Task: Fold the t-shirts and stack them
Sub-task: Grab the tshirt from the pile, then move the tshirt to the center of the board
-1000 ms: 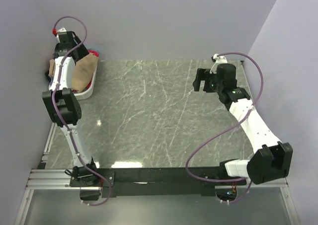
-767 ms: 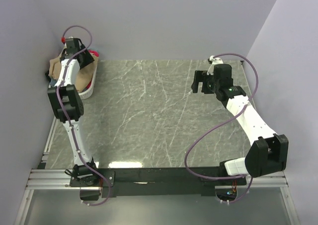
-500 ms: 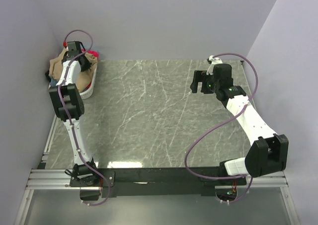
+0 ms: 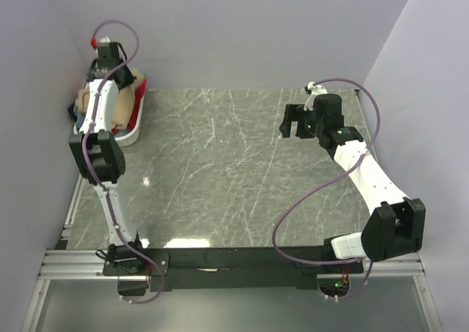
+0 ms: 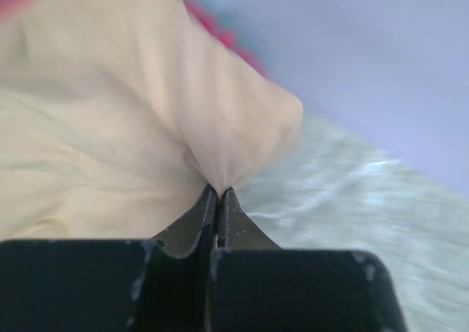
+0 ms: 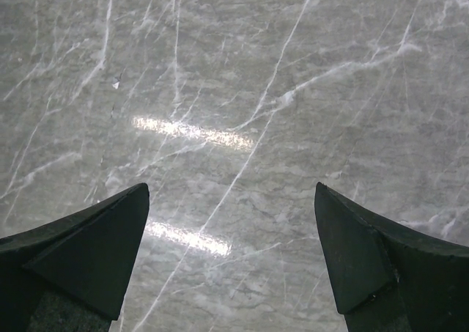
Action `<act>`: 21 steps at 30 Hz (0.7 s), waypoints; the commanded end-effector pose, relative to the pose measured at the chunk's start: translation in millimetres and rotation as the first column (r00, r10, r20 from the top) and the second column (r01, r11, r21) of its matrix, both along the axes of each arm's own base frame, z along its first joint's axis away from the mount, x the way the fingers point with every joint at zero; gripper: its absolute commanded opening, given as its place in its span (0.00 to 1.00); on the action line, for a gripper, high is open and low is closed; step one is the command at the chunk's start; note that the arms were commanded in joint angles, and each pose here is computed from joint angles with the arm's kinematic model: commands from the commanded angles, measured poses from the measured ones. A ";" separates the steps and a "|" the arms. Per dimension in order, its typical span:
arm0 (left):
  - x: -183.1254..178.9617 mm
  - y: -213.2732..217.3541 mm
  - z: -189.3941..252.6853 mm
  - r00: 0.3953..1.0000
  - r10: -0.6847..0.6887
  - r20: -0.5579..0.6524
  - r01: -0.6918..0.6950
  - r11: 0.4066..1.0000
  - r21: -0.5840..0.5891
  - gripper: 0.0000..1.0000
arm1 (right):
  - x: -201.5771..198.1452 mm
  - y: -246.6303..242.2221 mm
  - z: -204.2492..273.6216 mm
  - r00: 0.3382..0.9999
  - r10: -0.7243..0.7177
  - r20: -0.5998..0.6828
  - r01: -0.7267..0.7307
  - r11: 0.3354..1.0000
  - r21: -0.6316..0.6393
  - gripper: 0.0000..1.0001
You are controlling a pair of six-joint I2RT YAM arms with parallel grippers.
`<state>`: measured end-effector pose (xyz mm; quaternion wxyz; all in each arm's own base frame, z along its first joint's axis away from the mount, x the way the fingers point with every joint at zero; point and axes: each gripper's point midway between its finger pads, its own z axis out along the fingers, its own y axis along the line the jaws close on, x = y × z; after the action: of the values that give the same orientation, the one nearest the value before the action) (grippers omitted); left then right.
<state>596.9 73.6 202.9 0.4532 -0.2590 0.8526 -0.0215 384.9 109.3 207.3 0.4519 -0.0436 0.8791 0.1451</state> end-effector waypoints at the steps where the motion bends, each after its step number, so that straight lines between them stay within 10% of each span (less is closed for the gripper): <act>1: -49.7 -34.9 224.5 0.905 -0.113 0.410 0.106 0.994 0.040 0.01 | 4.7 6.9 24.4 0.998 0.022 0.059 -0.024 0.999 0.027 1.00; 7: -108.5 -116.9 268.6 0.745 -0.437 0.503 0.509 0.861 -0.006 0.01 | -0.1 9.9 29.1 0.997 0.033 0.071 -0.037 0.998 0.049 1.00; 12: -162.9 -236.5 256.6 0.529 -0.706 0.471 0.808 0.589 -0.024 0.01 | -6.6 2.7 41.7 0.995 -0.017 0.101 0.010 0.998 0.061 1.00; 14: -181.1 -284.9 222.6 0.464 -0.778 0.425 0.874 0.480 -0.075 0.01 | -12.7 -1.7 53.3 0.992 -0.043 0.122 0.035 0.997 0.070 1.00; 21: -248.7 -360.9 51.1 0.457 -0.879 0.133 0.876 0.419 -0.238 0.02 | -44.5 -22.5 111.6 0.950 -0.154 0.273 0.121 0.984 0.134 1.00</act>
<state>383.1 -268.3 317.1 0.3840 0.1430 0.8232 -0.3930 359.0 99.4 272.7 0.5236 -0.0048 0.8371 0.1581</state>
